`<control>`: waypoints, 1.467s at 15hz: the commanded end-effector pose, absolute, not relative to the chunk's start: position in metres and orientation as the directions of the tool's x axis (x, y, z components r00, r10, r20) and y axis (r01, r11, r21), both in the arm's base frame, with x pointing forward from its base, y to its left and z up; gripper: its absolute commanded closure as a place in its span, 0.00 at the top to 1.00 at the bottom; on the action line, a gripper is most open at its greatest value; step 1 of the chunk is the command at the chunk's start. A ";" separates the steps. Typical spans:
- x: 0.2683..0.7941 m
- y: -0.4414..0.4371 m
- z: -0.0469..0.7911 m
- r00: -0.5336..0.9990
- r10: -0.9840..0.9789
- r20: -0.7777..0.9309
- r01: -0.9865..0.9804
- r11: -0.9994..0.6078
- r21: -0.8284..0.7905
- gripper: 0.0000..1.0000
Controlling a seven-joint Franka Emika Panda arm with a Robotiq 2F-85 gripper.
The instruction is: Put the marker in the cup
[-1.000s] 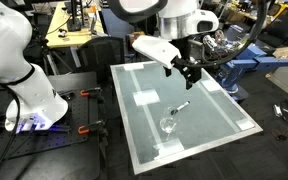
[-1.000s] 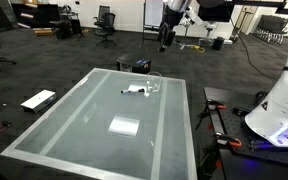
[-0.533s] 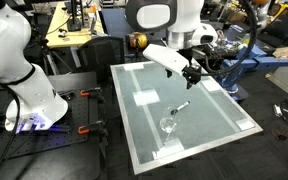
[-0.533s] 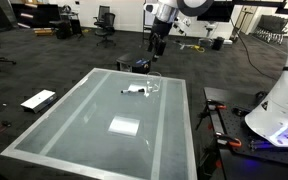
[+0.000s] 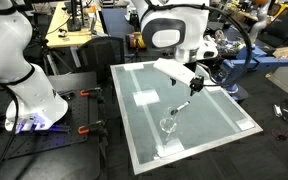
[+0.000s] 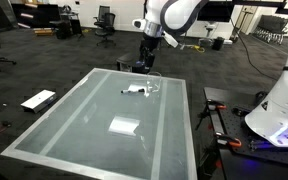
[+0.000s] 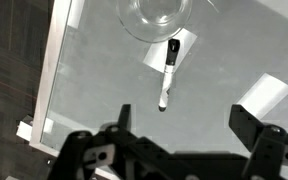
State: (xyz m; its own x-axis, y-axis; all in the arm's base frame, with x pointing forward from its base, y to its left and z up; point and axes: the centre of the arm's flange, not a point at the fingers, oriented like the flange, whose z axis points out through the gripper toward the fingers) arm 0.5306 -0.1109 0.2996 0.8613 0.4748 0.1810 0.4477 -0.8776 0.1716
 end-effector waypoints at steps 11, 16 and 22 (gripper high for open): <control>0.553 -0.098 0.210 0.879 0.455 0.146 0.431 -0.887 0.167 1.00; 0.558 -0.099 0.208 0.869 0.468 0.161 0.442 -0.880 0.172 1.00; 0.580 -0.104 0.196 0.872 0.466 0.147 0.450 -0.883 0.132 1.00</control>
State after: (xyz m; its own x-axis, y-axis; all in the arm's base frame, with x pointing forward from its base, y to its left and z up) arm 0.5621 -0.0946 0.2003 0.8722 0.4650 0.1517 0.4454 -0.8833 0.1465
